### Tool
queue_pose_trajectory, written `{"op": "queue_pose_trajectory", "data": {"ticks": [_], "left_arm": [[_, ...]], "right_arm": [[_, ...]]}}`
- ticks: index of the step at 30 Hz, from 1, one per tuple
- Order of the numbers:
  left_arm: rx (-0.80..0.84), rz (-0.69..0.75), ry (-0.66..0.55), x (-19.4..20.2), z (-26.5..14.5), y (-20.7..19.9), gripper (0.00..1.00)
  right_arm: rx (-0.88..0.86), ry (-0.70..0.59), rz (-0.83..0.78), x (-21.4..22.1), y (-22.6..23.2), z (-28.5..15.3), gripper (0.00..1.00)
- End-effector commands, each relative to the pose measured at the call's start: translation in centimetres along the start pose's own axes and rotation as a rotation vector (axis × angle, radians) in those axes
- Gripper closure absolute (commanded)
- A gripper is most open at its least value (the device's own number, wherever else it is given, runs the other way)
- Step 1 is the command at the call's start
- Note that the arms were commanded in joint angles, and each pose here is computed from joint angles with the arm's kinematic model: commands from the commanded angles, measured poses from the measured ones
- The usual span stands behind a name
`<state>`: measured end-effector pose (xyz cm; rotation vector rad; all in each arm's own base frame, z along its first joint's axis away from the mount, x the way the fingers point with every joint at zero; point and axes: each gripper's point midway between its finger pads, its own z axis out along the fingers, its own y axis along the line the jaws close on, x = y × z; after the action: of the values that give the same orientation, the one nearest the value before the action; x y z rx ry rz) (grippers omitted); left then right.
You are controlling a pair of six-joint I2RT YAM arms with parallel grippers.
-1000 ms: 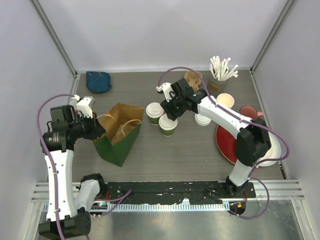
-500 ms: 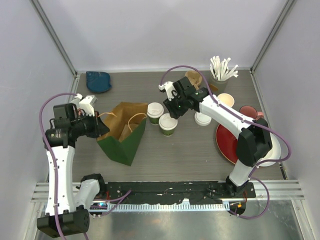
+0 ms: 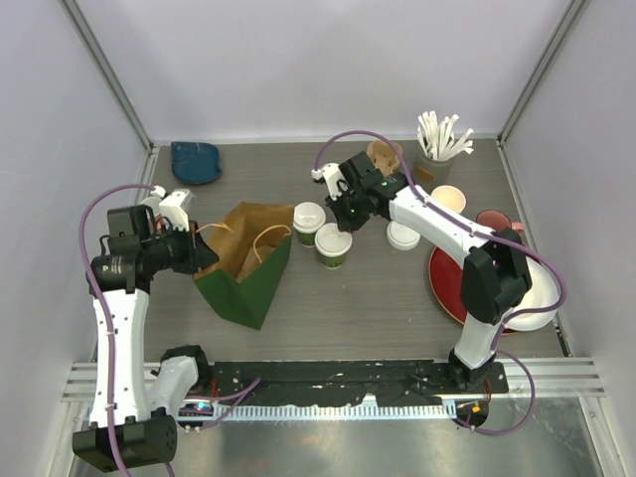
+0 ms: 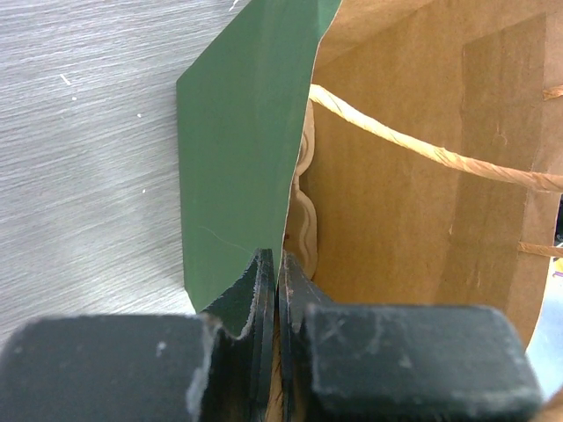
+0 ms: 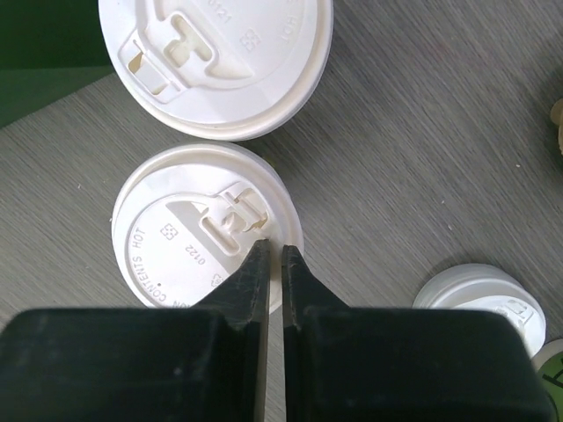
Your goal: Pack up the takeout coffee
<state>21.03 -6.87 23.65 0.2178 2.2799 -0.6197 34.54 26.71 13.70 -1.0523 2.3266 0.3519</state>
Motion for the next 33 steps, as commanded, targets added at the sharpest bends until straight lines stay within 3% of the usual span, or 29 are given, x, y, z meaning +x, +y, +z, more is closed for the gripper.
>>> {"op": "queue_pose_trajectory", "data": {"ticks": [1, 23, 33], "left_arm": [[0.028, 0.045, -0.023, -0.7, -0.3, -0.7, 1.00], [0.050, 0.028, -0.032, -1.2, -0.4, -1.3, 1.00], [0.073, 0.026, -0.043, -1.3, -0.6, -1.9, 1.00]], "right_arm": [[0.025, -0.037, -0.009, -1.1, -0.3, -1.8, 0.99], [0.097, -0.161, 0.093, -4.0, 0.0, -11.4, 0.99], [0.136, -0.547, 0.162, -13.3, 0.7, -23.2, 0.99]]}}
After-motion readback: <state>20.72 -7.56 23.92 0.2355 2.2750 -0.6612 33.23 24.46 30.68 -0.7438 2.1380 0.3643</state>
